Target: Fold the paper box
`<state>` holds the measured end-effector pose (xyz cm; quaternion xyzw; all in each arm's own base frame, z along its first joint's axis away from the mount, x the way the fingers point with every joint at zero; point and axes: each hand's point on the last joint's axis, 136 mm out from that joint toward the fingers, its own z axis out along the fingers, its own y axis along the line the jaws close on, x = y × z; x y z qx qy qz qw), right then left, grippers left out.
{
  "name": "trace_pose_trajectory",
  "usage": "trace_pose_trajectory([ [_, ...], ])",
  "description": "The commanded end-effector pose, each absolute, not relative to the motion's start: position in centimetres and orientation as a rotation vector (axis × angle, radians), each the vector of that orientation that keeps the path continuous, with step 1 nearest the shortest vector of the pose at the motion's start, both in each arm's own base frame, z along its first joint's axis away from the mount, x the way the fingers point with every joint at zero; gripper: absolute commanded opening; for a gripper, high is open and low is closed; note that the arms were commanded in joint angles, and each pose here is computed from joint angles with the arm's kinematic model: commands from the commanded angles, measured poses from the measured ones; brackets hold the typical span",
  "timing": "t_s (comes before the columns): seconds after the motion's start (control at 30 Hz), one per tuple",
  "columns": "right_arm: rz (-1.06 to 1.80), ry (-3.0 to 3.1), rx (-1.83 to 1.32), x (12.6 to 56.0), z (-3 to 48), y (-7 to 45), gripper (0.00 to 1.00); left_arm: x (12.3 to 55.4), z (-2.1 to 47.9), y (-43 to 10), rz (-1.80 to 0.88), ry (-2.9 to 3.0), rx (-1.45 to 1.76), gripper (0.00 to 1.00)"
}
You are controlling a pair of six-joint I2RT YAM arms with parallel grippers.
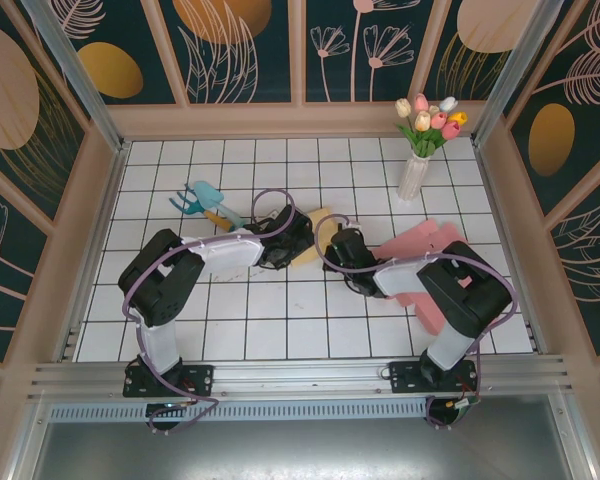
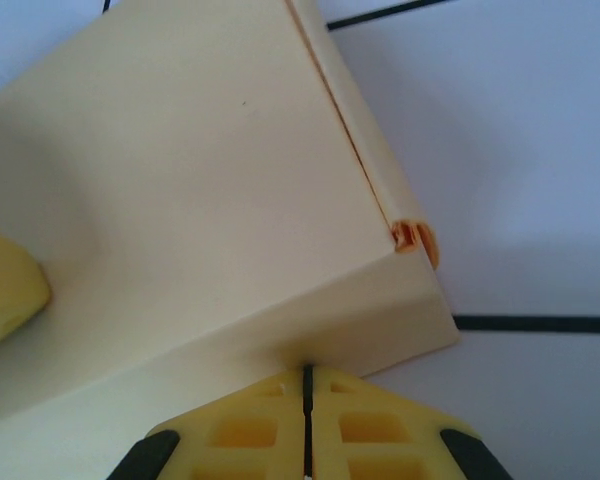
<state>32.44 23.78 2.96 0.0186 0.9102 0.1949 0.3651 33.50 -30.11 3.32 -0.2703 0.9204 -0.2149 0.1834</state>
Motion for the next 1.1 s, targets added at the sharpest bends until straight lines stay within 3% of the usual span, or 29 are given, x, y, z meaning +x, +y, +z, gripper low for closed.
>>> trace_pose_trajectory([
  [0.0, 0.563, 2.282, 0.040, 34.2, 5.1, 25.1, 0.11, 29.7, 0.6, -29.5, -0.504, 2.793, -0.692, 0.81],
  [0.27, 0.573, 2.325, 0.064, 33.4, 4.3, 23.0, 0.12, 30.8, 4.6, -29.0, -0.505, 2.699, -0.596, 0.85],
  [0.4, 0.582, 2.328, 0.037, 32.6, 4.6, 22.8, 0.11, 32.5, 9.1, -28.2, -0.547, 2.528, -0.476, 0.85],
  [0.5, 0.602, 2.324, 0.044, 32.2, 5.0, 22.7, 0.10, 33.7, 13.0, -28.4, -0.590, 2.391, -0.335, 0.86],
  [0.57, 0.605, 2.320, 0.083, 32.2, 5.4, 22.4, 0.00, 34.5, 15.5, -28.8, -0.608, 2.297, -0.206, 0.86],
  [0.73, 0.640, 2.326, 0.089, 32.1, 5.6, 22.7, 0.00, 36.3, 19.6, -30.0, -0.565, 2.114, 0.143, 0.87],
  [0.83, 0.649, 2.334, 0.124, 32.4, 5.3, 22.4, 0.00, 39.1, 18.1, -29.6, -0.473, 2.149, 0.225, 0.86],
  [0.97, 0.682, 2.359, 0.176, 33.4, 4.7, 21.3, 0.00, 42.1, 12.3, -30.6, -0.565, 2.300, 0.270, 0.73],
  [1.07, 0.723, 2.372, 0.207, 34.1, 4.1, 20.4, 0.00, 43.3, 9.4, -30.6, -0.609, 2.350, 0.238, 0.71],
])
